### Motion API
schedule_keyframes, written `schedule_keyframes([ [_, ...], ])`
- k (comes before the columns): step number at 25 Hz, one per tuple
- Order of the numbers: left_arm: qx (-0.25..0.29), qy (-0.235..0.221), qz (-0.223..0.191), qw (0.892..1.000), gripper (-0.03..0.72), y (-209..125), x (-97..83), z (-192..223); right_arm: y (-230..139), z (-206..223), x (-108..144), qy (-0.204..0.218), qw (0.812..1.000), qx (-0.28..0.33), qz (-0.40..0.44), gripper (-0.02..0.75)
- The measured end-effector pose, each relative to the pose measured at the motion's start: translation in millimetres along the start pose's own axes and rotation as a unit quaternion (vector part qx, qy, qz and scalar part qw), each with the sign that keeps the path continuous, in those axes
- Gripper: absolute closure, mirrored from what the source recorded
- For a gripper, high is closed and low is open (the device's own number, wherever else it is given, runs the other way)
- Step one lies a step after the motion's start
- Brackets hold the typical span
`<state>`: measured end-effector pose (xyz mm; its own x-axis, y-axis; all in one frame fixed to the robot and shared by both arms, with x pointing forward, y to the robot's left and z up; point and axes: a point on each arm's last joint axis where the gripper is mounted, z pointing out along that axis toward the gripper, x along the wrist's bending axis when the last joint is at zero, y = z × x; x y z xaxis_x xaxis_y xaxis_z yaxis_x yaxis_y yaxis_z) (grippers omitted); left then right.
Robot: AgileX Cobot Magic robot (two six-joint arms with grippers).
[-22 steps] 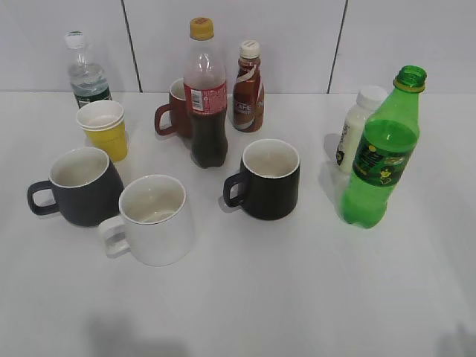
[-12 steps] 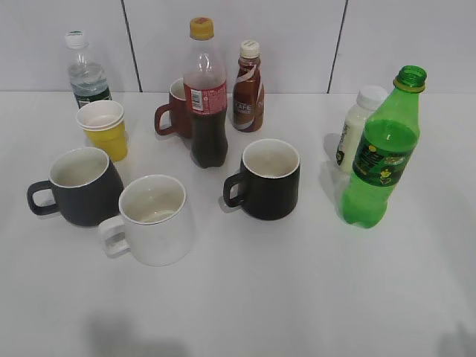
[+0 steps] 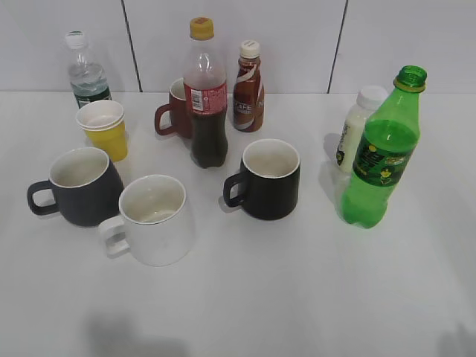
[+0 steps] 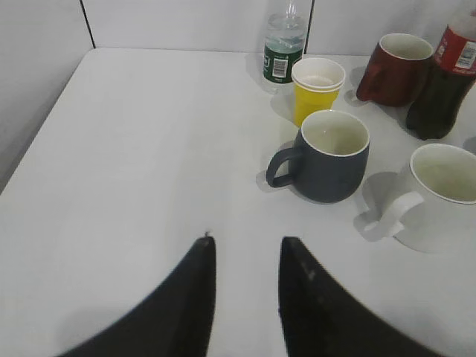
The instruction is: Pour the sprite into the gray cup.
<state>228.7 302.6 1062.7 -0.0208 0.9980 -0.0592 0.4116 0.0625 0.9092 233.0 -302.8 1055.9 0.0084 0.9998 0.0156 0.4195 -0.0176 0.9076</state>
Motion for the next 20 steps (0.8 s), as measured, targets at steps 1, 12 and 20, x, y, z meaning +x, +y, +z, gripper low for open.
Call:
schedule_keyframes([
  [1, 0.000, 0.000, 0.000, 1.000, 0.461, 0, 0.0, 0, 0, 0, 0, 0.000, 1.000, 0.000, 0.000, 0.290],
  [12, 0.000, 0.000, 0.000, 1.000, 0.461, 0, 0.0, 0, 0, 0, 0, 0.000, 1.000, 0.000, 0.001, 0.290],
  [20, -0.113, -0.003, 0.007, 0.994, 0.461, 45, -2.5, 16, 0, 0, 0, 0.000, 1.000, 0.000, 0.001, 0.290],
])
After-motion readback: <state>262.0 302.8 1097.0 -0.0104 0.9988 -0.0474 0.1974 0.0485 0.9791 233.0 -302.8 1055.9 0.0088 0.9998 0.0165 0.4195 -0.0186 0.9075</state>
